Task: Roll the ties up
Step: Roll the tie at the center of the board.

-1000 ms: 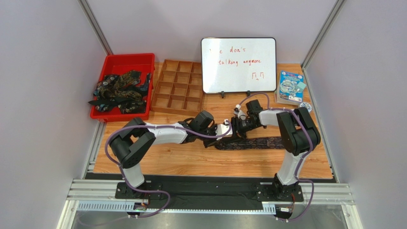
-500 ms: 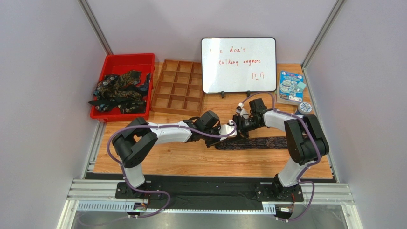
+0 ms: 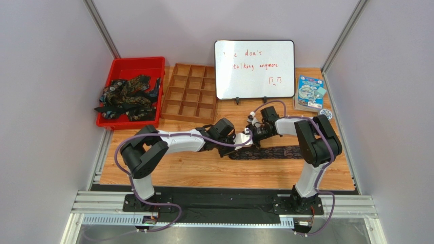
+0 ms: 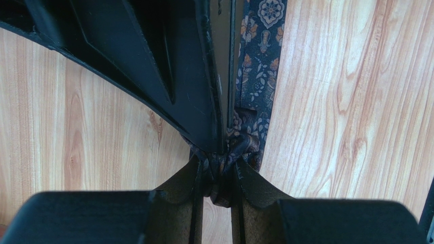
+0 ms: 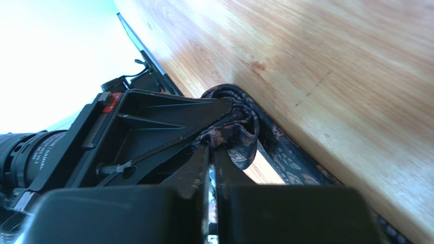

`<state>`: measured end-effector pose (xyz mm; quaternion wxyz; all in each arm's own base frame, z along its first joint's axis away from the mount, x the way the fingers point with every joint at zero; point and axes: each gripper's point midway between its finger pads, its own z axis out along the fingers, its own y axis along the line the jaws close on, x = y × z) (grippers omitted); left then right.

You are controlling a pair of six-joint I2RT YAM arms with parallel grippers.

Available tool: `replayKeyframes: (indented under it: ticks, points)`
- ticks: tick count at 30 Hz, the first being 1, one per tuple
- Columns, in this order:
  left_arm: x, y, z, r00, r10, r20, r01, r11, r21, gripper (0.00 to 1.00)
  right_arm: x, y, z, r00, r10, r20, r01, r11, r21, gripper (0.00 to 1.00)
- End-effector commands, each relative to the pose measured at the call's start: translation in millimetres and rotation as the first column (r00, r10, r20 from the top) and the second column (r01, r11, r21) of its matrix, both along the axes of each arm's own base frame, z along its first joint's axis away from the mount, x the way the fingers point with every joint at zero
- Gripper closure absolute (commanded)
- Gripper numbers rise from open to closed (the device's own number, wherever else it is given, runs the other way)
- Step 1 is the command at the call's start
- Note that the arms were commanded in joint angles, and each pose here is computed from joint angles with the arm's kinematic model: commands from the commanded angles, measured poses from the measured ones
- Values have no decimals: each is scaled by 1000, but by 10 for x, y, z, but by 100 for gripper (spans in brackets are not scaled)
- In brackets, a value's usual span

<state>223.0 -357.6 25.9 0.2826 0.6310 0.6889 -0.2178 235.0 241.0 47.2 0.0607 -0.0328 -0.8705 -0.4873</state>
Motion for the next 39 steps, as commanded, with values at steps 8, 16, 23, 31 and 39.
replayKeyframes:
  ticks: [8, 16, 23, 31, 39]
  points:
    - [-133, 83, 120, 998, 0, -63, -4, 998, -62, 46, 82, -331, -386, 998, 29, 63, -19, 989, -145, 100]
    - [-108, -65, 316, 999, -1, -48, -9, 978, -210, 32, 45, -497, -581, 998, 31, 54, -20, 982, -189, 100]
    - [-6, -242, 265, 999, -24, -25, 17, 969, -248, 29, 9, -542, -656, 1000, 16, 11, -14, 981, -192, 100]
    - [43, -416, 91, 997, -74, -29, 65, 971, -232, 39, 3, -533, -718, 1000, -3, -21, -1, 982, -191, 100]
    - [-56, -57, -32, 996, -72, -57, 70, 997, -40, 83, 182, -418, -314, 998, -32, 55, 37, 995, -97, 88]
